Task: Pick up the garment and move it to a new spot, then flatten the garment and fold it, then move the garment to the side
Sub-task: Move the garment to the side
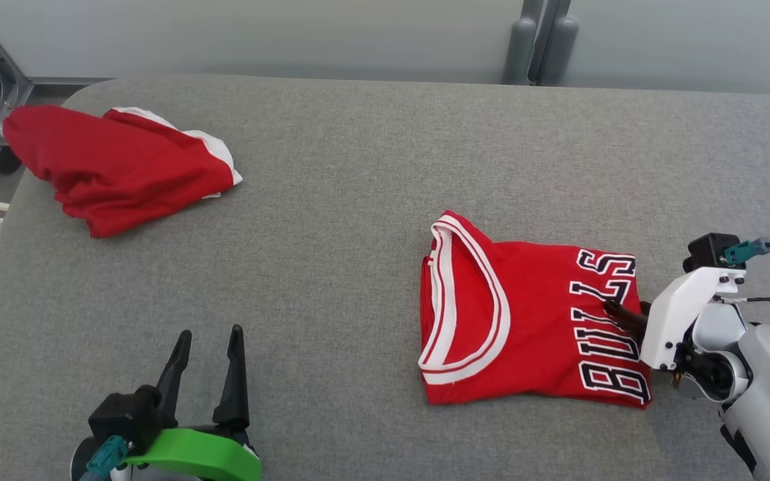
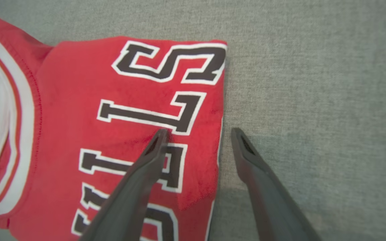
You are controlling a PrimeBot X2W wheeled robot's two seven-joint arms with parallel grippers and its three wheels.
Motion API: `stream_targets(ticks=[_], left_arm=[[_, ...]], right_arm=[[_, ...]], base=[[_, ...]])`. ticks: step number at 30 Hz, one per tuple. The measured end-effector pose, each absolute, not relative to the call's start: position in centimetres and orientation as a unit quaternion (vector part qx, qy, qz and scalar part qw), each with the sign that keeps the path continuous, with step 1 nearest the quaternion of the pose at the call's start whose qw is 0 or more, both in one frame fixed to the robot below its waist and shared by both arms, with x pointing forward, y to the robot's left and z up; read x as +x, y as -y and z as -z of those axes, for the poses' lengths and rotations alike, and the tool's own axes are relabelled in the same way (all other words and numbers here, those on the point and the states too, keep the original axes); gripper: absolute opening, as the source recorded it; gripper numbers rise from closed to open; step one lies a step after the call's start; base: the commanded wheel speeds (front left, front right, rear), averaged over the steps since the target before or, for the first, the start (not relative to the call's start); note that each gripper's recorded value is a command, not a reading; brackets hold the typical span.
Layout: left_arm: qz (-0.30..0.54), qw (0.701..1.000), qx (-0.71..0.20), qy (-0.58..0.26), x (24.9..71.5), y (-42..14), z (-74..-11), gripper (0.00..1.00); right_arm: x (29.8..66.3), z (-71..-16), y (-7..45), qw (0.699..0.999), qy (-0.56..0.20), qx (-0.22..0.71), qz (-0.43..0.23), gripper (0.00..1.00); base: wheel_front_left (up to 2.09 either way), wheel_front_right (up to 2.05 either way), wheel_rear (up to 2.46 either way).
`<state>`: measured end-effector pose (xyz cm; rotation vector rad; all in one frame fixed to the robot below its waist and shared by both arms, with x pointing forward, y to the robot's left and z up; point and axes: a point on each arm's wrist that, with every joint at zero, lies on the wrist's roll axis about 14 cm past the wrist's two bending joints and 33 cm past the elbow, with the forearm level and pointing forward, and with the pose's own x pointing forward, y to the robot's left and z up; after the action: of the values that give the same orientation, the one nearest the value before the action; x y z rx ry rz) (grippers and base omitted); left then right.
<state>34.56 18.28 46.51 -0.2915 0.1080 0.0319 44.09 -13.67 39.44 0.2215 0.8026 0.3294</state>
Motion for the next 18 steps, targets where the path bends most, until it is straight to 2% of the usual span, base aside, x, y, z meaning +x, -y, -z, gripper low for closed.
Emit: stream_targets(ticks=[1,2,3,4,11,18], left_arm=[[-0.016,0.988,-0.146,-0.054,34.6,-18.3,-46.5,1.0],[-0.016,0.988,-0.146,-0.055,34.6,-18.3,-46.4,1.0],[-0.016,0.988,-0.146,-0.054,34.6,-18.3,-46.4,1.0],[-0.016,0.988,-0.146,-0.054,34.6,-18.3,-46.4,1.0],[-0.004,0.988,-0.144,-0.053,34.9,-17.6,-46.5,1.0],[0.034,0.988,-0.139,-0.052,35.9,-15.5,-46.7,1.0]], right_arm=[[44.3,-39.5,13.6,0.903,-0.385,0.106,-0.161,0.45],[44.4,-39.6,13.5,0.904,-0.381,0.105,-0.161,0.31],[44.4,-39.5,13.4,0.904,-0.381,0.103,-0.162,0.24],[44.4,-39.5,13.4,0.904,-0.381,0.103,-0.162,0.0],[44.9,-40.4,14.6,0.916,-0.362,0.082,-0.155,0.0],[45.4,-42.2,18.3,0.933,-0.334,0.053,-0.125,0.0]], base=[[0.0,0.0,0.0],[0.0,0.0,0.0],[0.0,0.0,0.0],[0.0,0.0,0.0],[0.0,0.0,0.0],[0.0,0.0,0.0]])
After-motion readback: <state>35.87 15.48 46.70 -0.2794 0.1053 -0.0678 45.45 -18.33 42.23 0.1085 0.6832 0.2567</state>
